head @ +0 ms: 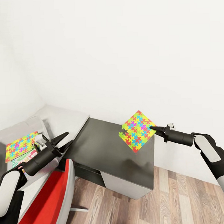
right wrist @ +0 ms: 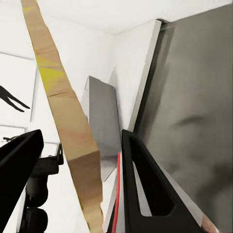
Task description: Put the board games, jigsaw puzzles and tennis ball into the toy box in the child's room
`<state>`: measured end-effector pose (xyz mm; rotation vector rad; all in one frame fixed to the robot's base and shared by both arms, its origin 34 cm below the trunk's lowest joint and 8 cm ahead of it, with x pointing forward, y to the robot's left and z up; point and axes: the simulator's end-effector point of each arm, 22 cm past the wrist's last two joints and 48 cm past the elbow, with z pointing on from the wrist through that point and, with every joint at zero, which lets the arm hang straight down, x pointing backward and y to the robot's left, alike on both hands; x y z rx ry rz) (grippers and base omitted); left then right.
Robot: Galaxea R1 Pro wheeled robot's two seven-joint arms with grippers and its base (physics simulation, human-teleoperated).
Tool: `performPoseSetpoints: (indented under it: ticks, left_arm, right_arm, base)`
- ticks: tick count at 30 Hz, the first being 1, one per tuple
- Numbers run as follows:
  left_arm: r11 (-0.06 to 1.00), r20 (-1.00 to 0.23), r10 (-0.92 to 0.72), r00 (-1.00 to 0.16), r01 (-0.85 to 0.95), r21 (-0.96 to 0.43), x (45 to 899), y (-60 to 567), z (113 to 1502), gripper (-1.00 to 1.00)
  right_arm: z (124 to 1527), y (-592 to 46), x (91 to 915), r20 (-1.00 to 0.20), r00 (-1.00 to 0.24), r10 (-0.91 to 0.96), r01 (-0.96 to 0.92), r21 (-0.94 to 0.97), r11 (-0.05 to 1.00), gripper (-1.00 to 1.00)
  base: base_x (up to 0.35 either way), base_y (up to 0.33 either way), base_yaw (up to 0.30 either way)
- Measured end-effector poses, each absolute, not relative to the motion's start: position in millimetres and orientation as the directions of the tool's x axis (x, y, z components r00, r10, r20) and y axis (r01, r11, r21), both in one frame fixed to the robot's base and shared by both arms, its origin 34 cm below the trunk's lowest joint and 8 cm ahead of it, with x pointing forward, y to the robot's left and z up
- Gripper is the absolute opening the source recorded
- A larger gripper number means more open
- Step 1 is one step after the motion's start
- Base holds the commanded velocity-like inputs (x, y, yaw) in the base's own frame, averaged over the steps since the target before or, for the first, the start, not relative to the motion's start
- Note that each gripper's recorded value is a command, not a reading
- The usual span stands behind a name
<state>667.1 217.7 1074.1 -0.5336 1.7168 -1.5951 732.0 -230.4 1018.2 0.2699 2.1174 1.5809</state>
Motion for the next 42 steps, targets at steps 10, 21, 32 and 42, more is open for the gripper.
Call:
performPoseSetpoints:
  ticks: [10,21,32,42]
  left_arm:
    - [0.146,-0.227,-0.741,-0.632,0.178,-0.973,655.4,246.9,1082.1,1.0]
    - [0.156,-0.238,-0.745,-0.624,0.184,-0.971,651.0,258.3,1088.1,1.0]
    - [0.125,-0.228,-0.753,-0.617,0.206,-0.971,649.2,260.5,1101.9,1.0]
    - [0.127,-0.235,-0.753,-0.614,0.214,-0.968,647.8,262.5,1107.5,1.0]
  right_arm:
    - [1019.4,-199.8,775.2,-0.213,-0.866,0.453,-0.067,0.946,0.317,-1.0]
    - [1044.2,-161.2,798.1,-0.223,-0.872,0.435,-0.088,0.947,0.309,-1.0]
    - [1066.9,-117.6,810.7,-0.211,-0.895,0.394,-0.101,0.955,0.28,-1.0]
    - [1106.8,-91.9,830.9,-0.227,-0.898,0.377,-0.134,0.957,0.257,-1.0]
  base:
    - [0.0,0.0,0.191]
    - [0.0,0.0,0.195]
    - [0.0,0.0,0.196]
    - [0.0,0.0,0.205]
